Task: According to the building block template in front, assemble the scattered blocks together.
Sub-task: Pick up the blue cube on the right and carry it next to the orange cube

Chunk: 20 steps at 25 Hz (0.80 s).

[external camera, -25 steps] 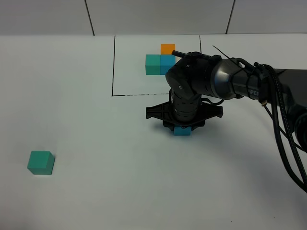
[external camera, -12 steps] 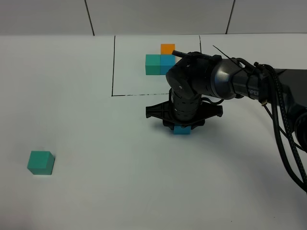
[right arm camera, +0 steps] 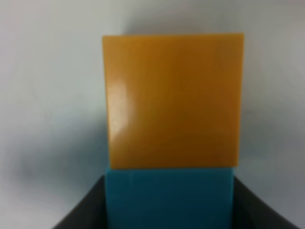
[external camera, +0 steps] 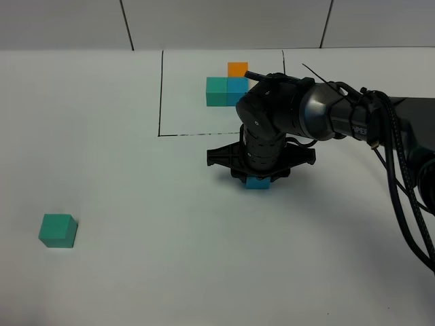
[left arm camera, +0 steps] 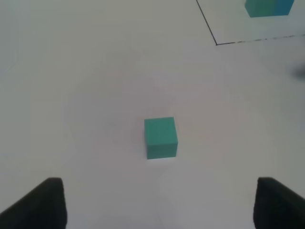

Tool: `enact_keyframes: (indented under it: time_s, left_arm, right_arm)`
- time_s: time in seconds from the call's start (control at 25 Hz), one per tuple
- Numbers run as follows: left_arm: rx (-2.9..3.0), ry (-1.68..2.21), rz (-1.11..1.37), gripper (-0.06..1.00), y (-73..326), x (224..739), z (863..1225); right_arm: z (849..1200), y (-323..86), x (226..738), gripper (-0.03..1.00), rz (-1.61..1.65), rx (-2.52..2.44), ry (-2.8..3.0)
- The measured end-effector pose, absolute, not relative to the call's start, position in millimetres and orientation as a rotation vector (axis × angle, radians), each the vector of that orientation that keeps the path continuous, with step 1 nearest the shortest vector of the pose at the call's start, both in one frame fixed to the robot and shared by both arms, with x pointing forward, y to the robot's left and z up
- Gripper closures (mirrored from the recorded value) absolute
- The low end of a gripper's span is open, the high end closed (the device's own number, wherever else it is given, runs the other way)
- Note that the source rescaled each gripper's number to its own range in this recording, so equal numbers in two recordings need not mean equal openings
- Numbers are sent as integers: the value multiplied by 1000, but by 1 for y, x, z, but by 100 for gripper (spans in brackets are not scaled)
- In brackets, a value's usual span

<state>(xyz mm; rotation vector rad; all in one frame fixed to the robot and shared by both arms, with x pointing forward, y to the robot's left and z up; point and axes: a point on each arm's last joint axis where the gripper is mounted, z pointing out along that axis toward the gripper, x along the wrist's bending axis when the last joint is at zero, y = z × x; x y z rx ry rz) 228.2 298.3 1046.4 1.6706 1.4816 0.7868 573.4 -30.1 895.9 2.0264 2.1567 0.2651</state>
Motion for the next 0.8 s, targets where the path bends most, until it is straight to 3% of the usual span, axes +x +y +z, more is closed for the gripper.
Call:
enact_keyframes:
  time_s: [0.8]
  left_arm:
    - [1671,1482,787,16,298,228,1046]
  right_arm:
    - [887,-30,575,96,250,2024,2158]
